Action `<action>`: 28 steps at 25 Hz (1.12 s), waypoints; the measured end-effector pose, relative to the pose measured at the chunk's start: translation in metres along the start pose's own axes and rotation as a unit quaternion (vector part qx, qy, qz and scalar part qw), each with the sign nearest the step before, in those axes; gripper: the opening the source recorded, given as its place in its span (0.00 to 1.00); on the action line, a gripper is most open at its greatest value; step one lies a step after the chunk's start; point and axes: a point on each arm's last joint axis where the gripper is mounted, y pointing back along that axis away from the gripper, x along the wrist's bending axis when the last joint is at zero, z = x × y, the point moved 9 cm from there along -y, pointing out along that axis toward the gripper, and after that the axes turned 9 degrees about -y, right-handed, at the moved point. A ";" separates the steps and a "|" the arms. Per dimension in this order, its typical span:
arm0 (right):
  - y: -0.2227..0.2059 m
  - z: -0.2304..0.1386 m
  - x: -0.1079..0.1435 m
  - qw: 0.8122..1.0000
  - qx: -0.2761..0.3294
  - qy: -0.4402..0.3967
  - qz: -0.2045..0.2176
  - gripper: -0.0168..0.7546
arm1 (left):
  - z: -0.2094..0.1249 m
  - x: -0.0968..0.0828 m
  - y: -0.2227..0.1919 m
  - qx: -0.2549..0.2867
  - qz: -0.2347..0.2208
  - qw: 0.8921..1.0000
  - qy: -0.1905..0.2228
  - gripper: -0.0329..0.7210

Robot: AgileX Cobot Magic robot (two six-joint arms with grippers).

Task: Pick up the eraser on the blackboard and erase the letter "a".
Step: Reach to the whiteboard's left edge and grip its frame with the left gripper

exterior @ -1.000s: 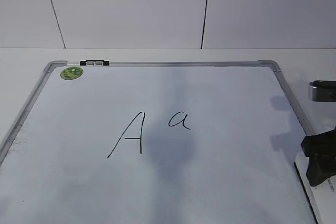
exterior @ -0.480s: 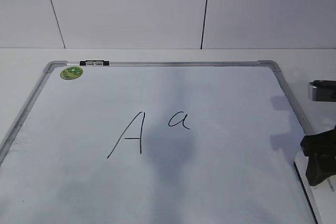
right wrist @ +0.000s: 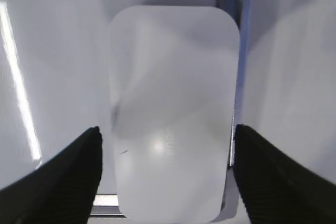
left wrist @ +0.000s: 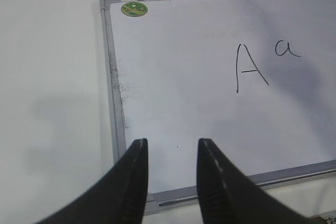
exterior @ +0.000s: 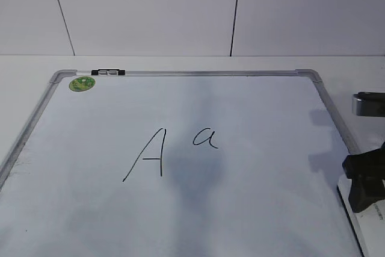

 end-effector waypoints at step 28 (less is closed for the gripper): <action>-0.019 0.011 0.001 1.000 0.002 0.001 -0.006 0.81 | 0.000 0.000 0.000 0.000 0.000 1.000 0.000 0.36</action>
